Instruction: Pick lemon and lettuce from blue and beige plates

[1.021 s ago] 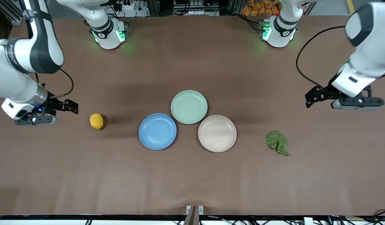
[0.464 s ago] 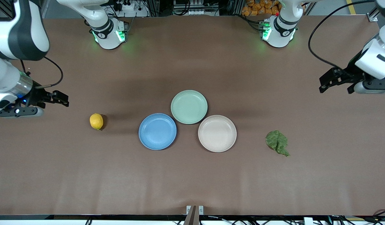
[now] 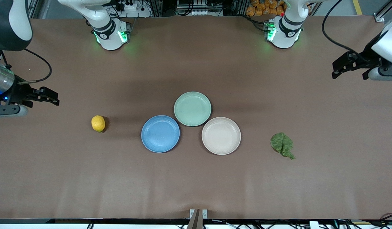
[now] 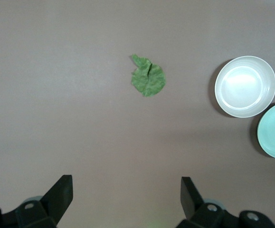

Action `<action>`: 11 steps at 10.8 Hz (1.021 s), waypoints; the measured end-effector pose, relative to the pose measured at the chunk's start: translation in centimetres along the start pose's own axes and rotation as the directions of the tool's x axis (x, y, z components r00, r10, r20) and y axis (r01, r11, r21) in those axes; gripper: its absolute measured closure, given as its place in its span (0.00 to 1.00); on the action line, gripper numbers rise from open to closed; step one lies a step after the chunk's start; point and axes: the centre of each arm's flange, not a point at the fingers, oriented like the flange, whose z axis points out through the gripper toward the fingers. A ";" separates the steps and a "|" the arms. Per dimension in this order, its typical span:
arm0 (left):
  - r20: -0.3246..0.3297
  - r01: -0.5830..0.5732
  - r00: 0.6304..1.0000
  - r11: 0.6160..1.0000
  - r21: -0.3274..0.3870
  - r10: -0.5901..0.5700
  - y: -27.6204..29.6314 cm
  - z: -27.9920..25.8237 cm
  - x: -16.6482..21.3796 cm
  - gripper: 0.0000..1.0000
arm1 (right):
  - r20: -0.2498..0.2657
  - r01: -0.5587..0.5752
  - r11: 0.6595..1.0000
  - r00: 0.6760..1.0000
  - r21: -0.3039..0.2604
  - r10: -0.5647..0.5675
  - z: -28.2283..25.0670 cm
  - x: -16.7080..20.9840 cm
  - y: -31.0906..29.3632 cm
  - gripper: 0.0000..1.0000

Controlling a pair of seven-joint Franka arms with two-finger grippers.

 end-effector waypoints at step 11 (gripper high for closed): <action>0.000 0.000 1.000 1.000 0.002 0.000 0.1 -1.1 -0.4 0.00 | -0.001 -0.072 0.996 0.997 0.047 0.072 -7.5 -4.0 1.6 0.00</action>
